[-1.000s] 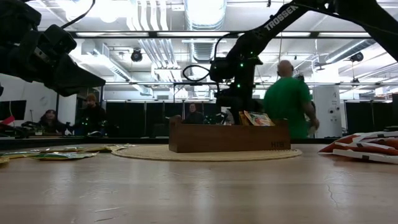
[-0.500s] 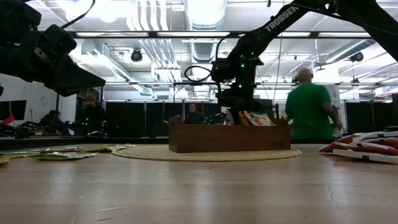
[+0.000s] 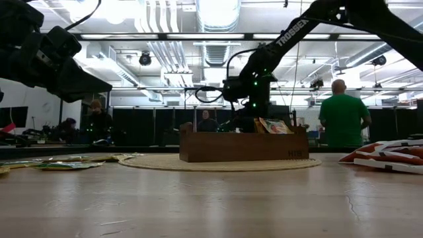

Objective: Pick & Place Tea
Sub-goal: Put the orange tea bag into the right section of the wooden organizer

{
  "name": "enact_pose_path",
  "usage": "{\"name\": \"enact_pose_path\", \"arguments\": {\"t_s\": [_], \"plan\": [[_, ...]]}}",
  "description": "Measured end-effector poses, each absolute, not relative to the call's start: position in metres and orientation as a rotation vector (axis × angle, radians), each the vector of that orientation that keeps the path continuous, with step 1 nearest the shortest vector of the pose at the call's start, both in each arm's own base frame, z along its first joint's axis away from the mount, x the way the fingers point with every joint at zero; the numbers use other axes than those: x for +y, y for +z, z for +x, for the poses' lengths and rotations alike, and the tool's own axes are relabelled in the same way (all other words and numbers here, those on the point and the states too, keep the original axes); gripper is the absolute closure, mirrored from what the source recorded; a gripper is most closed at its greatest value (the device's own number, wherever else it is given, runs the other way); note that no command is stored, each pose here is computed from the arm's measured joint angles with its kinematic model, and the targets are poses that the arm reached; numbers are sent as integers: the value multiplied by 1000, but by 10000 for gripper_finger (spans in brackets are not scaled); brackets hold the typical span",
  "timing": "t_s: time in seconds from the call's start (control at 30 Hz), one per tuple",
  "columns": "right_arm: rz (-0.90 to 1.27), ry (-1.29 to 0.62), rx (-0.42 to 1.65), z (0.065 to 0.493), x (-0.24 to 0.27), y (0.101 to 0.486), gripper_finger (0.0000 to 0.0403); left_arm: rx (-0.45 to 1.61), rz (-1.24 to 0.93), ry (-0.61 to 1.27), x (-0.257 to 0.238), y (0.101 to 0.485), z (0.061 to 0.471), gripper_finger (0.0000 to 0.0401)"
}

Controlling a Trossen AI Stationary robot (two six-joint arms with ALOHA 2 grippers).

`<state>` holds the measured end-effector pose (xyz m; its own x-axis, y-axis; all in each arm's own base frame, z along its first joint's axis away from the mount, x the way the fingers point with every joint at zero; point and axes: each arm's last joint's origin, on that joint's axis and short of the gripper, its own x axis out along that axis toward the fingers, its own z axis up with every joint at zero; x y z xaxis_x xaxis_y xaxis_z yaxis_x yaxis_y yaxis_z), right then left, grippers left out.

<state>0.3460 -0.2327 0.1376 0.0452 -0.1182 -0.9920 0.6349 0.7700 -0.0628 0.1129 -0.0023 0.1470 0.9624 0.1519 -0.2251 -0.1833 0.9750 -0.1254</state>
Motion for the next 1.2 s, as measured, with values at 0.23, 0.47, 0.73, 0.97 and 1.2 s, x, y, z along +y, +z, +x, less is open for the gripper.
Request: {"name": "enact_pose_path", "arguments": {"t_s": [0.23, 0.47, 0.73, 0.97, 1.2], "plan": [[480, -609, 1436, 343, -238, 128, 160, 216, -146, 170, -2, 147, 113, 401], [476, -625, 1416, 343, -239, 131, 215, 216, -146, 170, -2, 147, 113, 401], [476, -625, 1408, 344, -240, 131, 287, 216, -146, 170, -2, 147, 113, 401], [569, -550, 1380, 345, -238, 131, 350, 216, -146, 170, -2, 147, 113, 401], [613, -504, 1372, 351, -227, 131, 392, 216, -146, 170, -2, 147, 113, 401]]}}
